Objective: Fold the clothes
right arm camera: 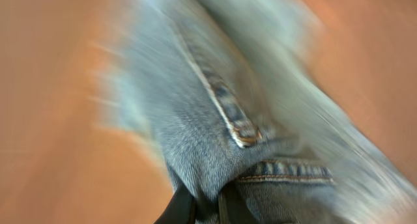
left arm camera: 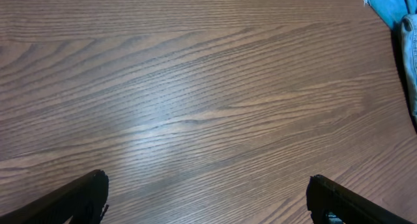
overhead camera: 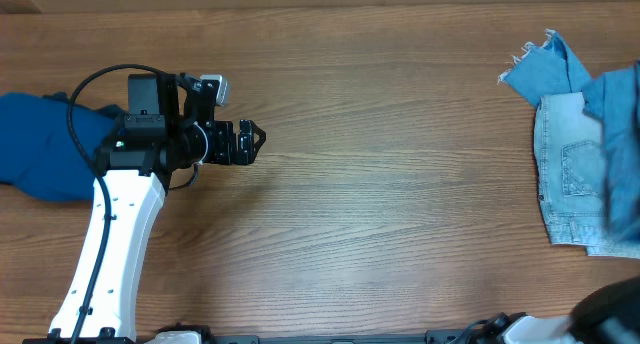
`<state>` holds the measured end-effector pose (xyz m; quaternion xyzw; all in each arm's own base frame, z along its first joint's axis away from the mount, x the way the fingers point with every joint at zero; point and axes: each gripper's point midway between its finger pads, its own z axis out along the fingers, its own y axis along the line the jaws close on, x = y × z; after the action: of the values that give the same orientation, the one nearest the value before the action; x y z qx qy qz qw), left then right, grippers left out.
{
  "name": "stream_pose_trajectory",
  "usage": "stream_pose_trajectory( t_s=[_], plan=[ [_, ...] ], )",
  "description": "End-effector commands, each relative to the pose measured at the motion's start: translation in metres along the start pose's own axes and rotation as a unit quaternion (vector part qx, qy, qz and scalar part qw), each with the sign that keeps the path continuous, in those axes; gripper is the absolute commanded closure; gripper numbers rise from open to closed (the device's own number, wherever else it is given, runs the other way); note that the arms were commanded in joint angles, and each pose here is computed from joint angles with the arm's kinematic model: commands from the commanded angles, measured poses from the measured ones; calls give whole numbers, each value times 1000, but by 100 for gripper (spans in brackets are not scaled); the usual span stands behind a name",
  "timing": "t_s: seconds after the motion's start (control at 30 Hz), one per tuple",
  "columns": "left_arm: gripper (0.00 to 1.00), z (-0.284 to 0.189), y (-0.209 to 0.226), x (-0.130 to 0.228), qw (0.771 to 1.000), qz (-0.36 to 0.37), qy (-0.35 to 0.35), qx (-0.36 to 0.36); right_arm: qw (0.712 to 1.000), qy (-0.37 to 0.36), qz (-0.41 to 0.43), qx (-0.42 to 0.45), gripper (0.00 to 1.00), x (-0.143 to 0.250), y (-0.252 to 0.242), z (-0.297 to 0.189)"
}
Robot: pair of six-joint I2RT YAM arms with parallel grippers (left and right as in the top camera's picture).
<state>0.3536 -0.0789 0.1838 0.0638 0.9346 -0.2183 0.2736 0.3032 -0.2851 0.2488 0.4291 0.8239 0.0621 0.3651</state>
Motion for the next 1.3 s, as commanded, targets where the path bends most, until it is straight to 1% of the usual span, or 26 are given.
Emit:
stream_pose_trajectory(
  t_s=[0.0,0.07,0.1,0.13,0.2,0.23,0.27,0.3,0.37,0.47,0.57,0.67,0.7,0.73,0.77,0.8,0.83,0.87,0.97,1.07,1.13,1.17,1.2,1.27],
  plan=[
    [0,-2,-5,-9,1000,-2,-9,9,966,-151,-68,-197,96,-36,170,-156],
    [0,-2,-5,-9,1000,-2,-9,9,945,-168,-84,-266,96,-23,226,-207],
    [0,-2,-5,-9,1000,-2,-9,9,933,-161,-105,-304,96,-8,254,-223],
    [0,-2,-5,-9,1000,-2,-9,9,927,-148,-119,-324,96,4,269,-228],
    [0,-2,-5,-9,1000,-3,-9,9,915,-80,-154,-363,96,50,308,-220],
    [0,-2,-5,-8,1000,-4,-7,9,912,-51,-176,-367,96,71,324,-210],
    [0,-2,-5,-7,1000,-6,-6,9,905,-42,-201,-374,96,83,335,-206],
    [0,-2,-5,-7,1000,-7,-5,9,883,-31,-255,-393,96,104,356,-200],
    [0,-2,-6,-5,1000,-9,-1,10,854,6,-315,-414,96,145,383,-187],
    [0,-2,-6,1,1000,-14,11,10,838,94,-347,-410,96,208,403,-159],
    [0,-8,-5,-1,1000,-18,11,8,827,167,-379,-380,96,268,409,-133],
    [0,-32,-8,-18,1000,-23,1,1,820,201,-417,-336,96,317,410,-113],
    [0,-43,-11,-25,1000,-23,-5,0,817,203,-427,-330,94,327,411,-111],
    [0,-59,-18,-35,1000,-20,-13,-1,814,185,-449,-318,69,333,413,-109],
    [0,-68,-23,-41,1000,-17,-19,0,818,166,-458,-306,55,329,413,-106],
    [0,-81,-29,-48,1000,-13,-27,0,828,142,-457,-292,37,319,414,-103],
    [0,-89,-33,-52,999,-10,-32,0,838,127,-451,-280,29,308,413,-99],
    [0,-99,-38,-57,999,-6,-38,0,852,120,-435,-266,24,297,409,-93],
    [0,-119,-48,-65,999,1,-51,0,888,115,-385,-224,24,251,387,-67],
    [0,-114,-51,-61,999,2,-39,4,903,114,-366,-196,24,229,370,-53],
    [0,-92,-63,-49,1000,22,-5,19,916,122,-346,-162,22,210,346,-42],
    [0,-79,-70,-40,999,40,16,28,925,126,-328,-144,18,199,334,-35],
    [0,-60,-79,-29,996,66,43,41,937,129,-299,-125,16,188,322,-30],
    [0,-14,-98,-7,984,132,96,69,945,142,-270,-120,16,175,308,-25]
  ],
)
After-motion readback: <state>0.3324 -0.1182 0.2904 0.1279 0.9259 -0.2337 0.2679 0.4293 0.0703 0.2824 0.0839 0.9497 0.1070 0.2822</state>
